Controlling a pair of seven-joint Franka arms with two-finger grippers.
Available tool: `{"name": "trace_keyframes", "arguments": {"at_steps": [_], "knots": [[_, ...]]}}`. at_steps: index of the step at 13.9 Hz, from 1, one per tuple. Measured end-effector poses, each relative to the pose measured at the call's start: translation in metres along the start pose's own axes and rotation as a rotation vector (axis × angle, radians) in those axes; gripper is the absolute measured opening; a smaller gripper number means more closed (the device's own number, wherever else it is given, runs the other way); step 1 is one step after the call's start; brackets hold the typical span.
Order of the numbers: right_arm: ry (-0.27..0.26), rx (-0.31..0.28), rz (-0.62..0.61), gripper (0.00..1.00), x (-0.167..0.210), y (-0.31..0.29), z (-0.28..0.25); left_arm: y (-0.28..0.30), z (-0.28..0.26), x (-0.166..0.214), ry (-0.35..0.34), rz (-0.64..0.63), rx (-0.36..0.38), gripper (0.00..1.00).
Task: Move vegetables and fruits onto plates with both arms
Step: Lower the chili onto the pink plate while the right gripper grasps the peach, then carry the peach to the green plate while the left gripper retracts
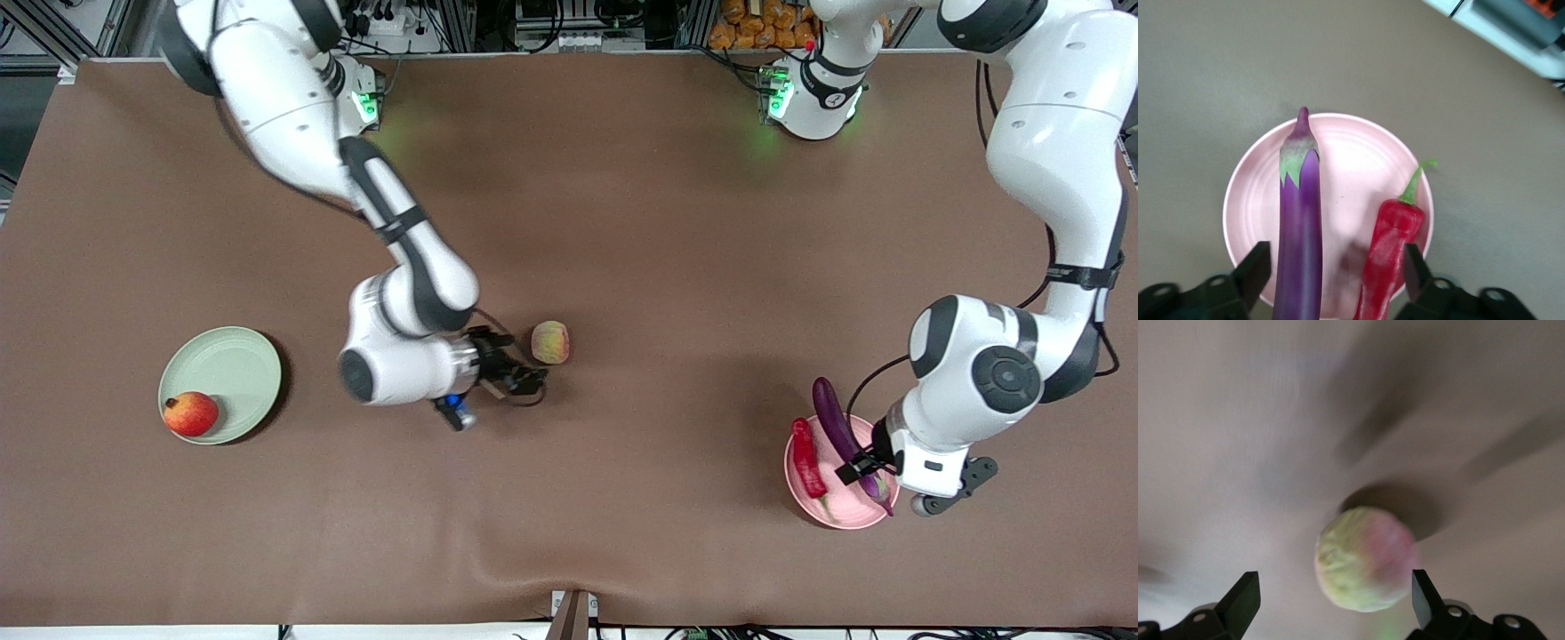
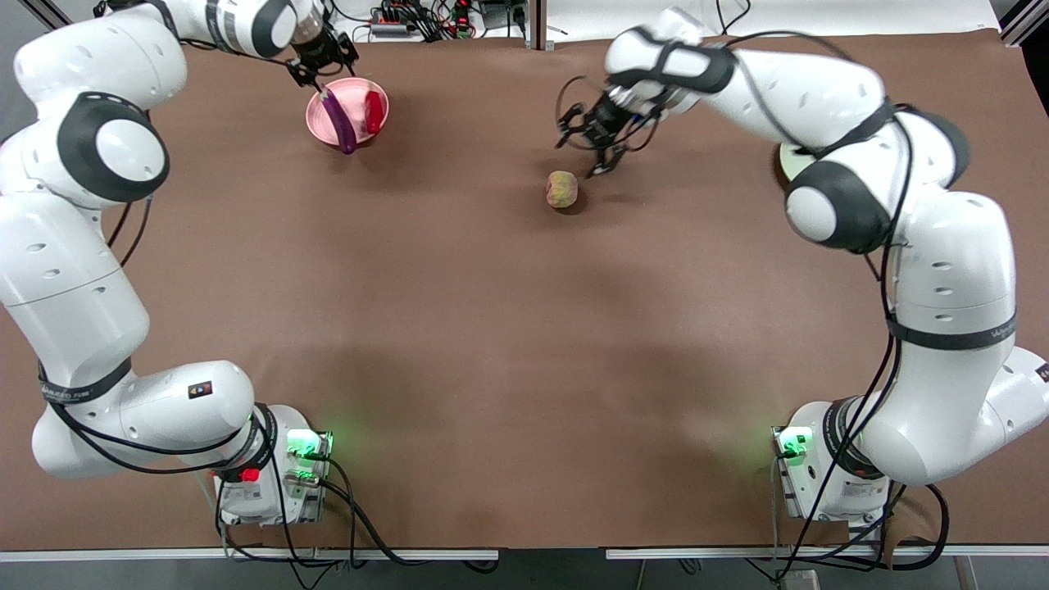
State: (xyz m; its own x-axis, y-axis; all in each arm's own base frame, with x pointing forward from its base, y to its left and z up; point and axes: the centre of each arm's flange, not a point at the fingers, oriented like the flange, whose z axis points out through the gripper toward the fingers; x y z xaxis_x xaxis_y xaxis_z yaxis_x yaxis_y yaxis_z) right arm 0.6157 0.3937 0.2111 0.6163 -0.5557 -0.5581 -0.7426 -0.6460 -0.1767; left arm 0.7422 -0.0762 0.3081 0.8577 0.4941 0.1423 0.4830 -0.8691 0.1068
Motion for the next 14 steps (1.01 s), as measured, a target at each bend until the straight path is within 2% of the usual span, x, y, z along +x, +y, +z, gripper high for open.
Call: {"name": "trace_keyframes", "arguments": {"at_steps": [1, 3, 6, 8, 11, 14], "knots": [[0.009, -0.002, 0.007, 1.00, -0.009, -0.002, 0.009, 0.000, -0.023, 0.003, 0.004, -0.002, -0.010, 1.00], [0.014, -0.004, 0.021, 1.00, -0.001, 0.000, 0.005, -0.004, -0.074, 0.006, 0.018, 0.042, 0.004, 1.00], [0.015, -0.013, 0.027, 1.00, 0.005, 0.003, 0.003, -0.009, -0.155, -0.009, 0.014, 0.129, 0.104, 1.00], [0.027, -0.034, 0.013, 1.00, 0.004, 0.006, 0.008, -0.005, -0.210, -0.028, 0.023, 0.190, 0.141, 1.00], [0.034, -0.061, 0.001, 1.00, 0.000, 0.010, 0.018, -0.006, -0.278, -0.061, -0.033, 0.241, 0.126, 1.00], [0.028, -0.083, -0.011, 1.00, -0.010, 0.011, 0.032, -0.024, -0.318, -0.073, -0.061, 0.242, 0.118, 1.00]]}}
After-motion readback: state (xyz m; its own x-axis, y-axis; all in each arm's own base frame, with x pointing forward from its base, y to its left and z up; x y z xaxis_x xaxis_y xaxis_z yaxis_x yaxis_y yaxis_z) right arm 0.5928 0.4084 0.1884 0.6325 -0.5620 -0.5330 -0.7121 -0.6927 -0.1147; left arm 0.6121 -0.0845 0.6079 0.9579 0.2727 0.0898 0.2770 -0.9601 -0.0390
